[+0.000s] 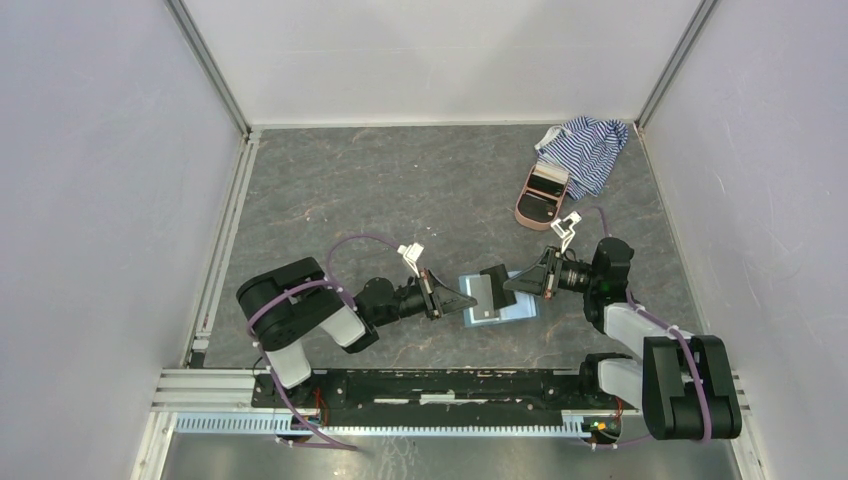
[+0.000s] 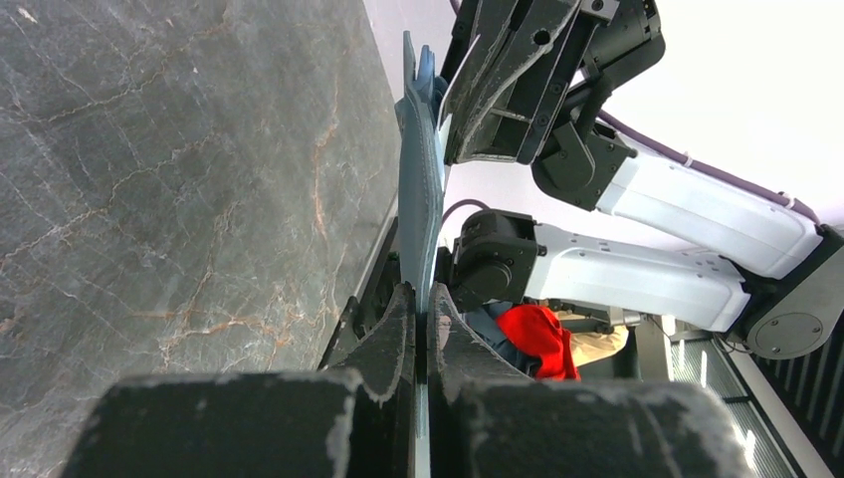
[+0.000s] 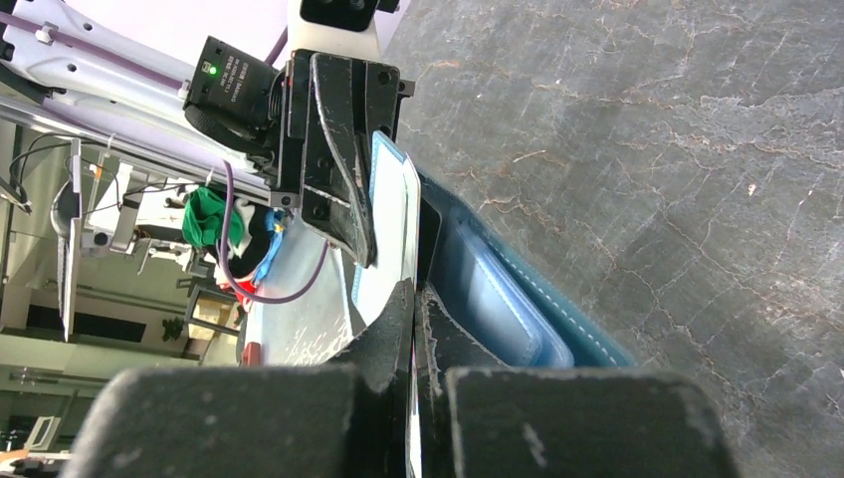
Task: Put the credit cards into the card holder
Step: Insert the credit card into the card holder.
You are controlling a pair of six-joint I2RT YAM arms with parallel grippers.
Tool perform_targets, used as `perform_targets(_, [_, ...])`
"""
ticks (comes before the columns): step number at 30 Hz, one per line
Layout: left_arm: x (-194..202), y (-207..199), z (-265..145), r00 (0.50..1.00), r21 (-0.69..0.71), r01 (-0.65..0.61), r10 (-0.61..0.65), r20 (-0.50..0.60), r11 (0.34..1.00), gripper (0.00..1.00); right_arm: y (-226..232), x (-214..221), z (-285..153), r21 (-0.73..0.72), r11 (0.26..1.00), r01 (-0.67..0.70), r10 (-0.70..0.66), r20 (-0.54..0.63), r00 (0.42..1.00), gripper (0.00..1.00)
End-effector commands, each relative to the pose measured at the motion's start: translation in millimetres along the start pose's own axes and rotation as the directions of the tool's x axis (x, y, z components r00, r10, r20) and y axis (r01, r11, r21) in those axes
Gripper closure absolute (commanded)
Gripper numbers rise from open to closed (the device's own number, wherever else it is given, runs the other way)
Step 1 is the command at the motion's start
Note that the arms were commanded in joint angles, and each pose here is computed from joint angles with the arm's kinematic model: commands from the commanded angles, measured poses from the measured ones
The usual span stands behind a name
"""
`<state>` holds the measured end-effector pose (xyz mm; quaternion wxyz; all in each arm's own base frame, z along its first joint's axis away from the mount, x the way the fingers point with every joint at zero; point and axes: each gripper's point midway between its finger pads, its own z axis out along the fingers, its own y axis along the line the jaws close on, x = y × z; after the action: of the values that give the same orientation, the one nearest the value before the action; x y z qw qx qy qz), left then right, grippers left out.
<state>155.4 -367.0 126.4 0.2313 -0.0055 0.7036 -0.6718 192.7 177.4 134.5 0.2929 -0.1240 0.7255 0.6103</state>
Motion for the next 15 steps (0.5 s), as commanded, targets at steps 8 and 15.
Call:
perform_targets(8, [-43.6, -87.8, -10.9, 0.975, 0.284, -0.09, 0.026, 0.22, 0.955, 0.98, 5.0, -10.5, -0.8, 0.003, 0.997, 0.079, -0.079, 0.026, 0.997, 1.0])
perform_targets(15, [-45.3, -94.1, -7.5, 0.975, 0.303, -0.091, 0.023, 0.22, 0.949, 0.98, 10.0, -18.1, 0.3, -0.007, 0.998, 0.064, -0.063, 0.052, 0.997, 1.0])
